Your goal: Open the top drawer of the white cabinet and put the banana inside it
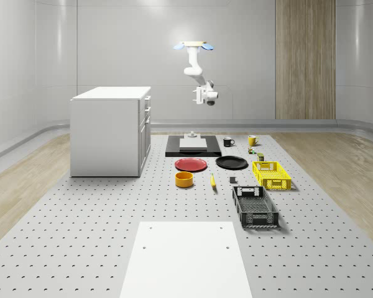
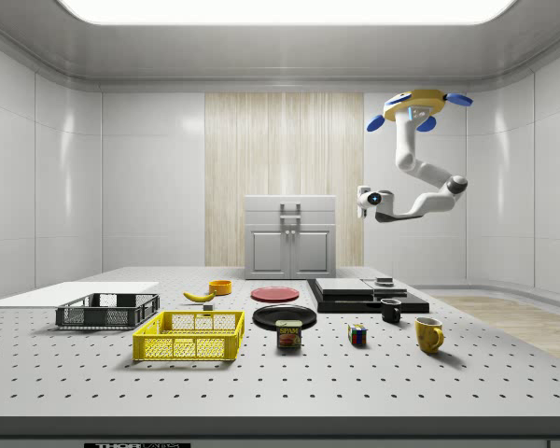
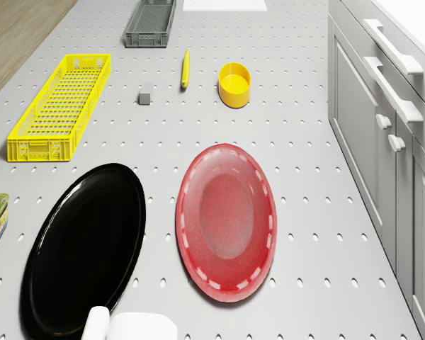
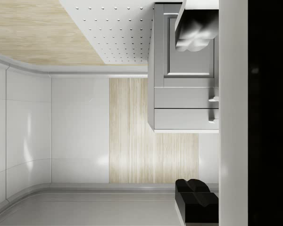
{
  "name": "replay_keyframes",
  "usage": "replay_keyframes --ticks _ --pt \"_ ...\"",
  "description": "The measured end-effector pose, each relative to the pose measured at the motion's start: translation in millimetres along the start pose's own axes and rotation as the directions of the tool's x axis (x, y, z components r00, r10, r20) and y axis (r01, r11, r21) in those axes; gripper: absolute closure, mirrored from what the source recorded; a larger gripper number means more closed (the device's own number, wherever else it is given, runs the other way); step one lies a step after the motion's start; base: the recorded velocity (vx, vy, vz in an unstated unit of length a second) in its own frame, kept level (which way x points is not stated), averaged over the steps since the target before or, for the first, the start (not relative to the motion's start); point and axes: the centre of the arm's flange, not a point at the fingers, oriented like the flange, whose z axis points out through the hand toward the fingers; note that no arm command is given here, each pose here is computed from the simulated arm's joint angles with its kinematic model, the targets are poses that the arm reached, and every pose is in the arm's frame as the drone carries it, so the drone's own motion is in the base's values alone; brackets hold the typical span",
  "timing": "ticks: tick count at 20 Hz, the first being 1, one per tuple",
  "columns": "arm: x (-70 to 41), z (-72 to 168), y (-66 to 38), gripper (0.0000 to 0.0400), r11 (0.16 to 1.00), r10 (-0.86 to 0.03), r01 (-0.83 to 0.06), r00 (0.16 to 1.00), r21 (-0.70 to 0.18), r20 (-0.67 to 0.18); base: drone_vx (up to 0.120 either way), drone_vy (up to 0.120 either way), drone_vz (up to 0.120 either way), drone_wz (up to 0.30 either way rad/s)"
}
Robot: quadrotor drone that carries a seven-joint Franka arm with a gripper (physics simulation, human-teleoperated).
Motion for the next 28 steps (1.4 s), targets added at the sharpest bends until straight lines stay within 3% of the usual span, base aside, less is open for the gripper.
replay_keyframes --ticks 28 --pt "0.1 -0.1 0.0 0.0 1.0 0.0 0.0 1.0 0.0 0.0 0.12 -0.12 0.0 0.0"
